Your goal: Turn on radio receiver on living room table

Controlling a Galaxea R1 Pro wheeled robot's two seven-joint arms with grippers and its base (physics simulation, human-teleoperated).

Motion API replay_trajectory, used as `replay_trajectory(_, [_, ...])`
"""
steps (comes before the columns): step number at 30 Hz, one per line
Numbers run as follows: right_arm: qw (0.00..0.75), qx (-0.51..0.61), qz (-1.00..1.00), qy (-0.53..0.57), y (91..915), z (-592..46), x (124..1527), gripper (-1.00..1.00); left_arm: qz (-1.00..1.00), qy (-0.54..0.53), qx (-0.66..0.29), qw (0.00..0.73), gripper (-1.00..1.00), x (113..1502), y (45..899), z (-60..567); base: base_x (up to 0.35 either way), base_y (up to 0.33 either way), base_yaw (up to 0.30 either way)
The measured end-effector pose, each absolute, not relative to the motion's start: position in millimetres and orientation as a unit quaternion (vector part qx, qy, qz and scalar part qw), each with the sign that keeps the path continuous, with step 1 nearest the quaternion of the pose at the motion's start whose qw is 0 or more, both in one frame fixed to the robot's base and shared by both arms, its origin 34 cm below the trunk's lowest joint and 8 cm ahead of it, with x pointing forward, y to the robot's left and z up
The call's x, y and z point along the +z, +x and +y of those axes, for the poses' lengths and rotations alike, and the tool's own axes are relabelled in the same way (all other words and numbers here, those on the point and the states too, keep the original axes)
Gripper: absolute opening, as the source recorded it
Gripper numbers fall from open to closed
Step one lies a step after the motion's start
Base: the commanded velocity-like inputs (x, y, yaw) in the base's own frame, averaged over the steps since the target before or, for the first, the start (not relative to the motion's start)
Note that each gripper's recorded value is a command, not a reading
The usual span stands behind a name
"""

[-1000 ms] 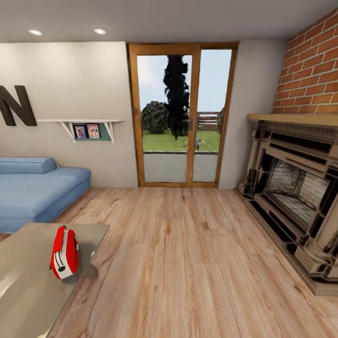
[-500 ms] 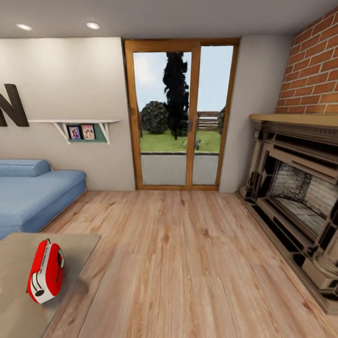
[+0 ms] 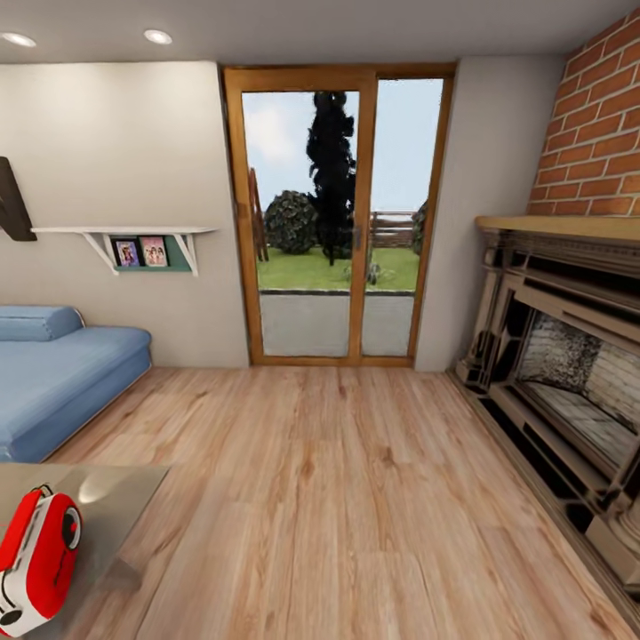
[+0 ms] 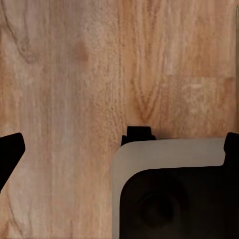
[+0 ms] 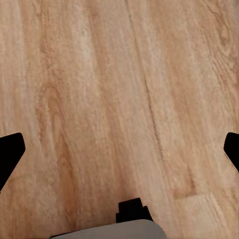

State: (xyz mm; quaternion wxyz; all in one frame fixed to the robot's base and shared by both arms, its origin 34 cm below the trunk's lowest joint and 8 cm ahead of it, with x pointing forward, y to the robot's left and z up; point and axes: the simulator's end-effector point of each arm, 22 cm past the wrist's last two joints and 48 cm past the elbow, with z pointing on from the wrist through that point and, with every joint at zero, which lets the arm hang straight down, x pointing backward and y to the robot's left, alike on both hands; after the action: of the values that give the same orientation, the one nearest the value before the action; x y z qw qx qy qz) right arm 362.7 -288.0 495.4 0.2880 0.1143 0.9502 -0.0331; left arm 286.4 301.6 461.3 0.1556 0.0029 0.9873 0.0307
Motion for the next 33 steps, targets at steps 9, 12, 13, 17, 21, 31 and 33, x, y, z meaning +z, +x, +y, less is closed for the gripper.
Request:
replay_trajectory(9, [0.288,-0.033,0.95,0.114,362.8,-288.0,495.5,1.0,0.987,0.003,0.031,0.156,1.0,461.3,286.4,301.6,0.329,-0.099,0.0])
replay_trajectory(12, [0.288,-0.033,0.95,0.114,362.6,-288.0,495.4,1.0,0.987,0.003,0.031,0.156,1.0,461.3,286.4,301.6,0.329,-0.027,0.0])
replay_trajectory(13, [0.288,-0.033,0.95,0.114,362.7,-288.0,495.4,1.0,0.987,0.003,0.03,0.156,1.0,461.3,286.4,301.5,0.329,-0.012,0.0])
replay_trajectory(17, [0.288,-0.033,0.95,0.114,362.6,-287.9,495.4,1.0,0.987,0.003,0.03,0.156,1.0,461.3,286.4,301.5,0.329,-0.004,0.0])
replay_trajectory(21, [0.288,-0.033,0.95,0.114,362.4,-287.8,495.3,1.0,0.987,0.003,0.03,0.156,1.0,461.3,286.4,301.5,0.329,0.0,0.0])
replay_trajectory(31, [0.288,-0.033,0.95,0.114,362.8,-287.8,495.4,1.0,0.987,0.003,0.03,0.156,1.0,461.3,286.4,301.5,0.329,0.0,0.0])
replay_trajectory(33, [0.288,-0.033,0.95,0.114,362.6,-287.9,495.4,1.0,0.987,0.003,0.03,0.156,1.0,461.3,286.4,301.5,0.329,0.0,0.0])
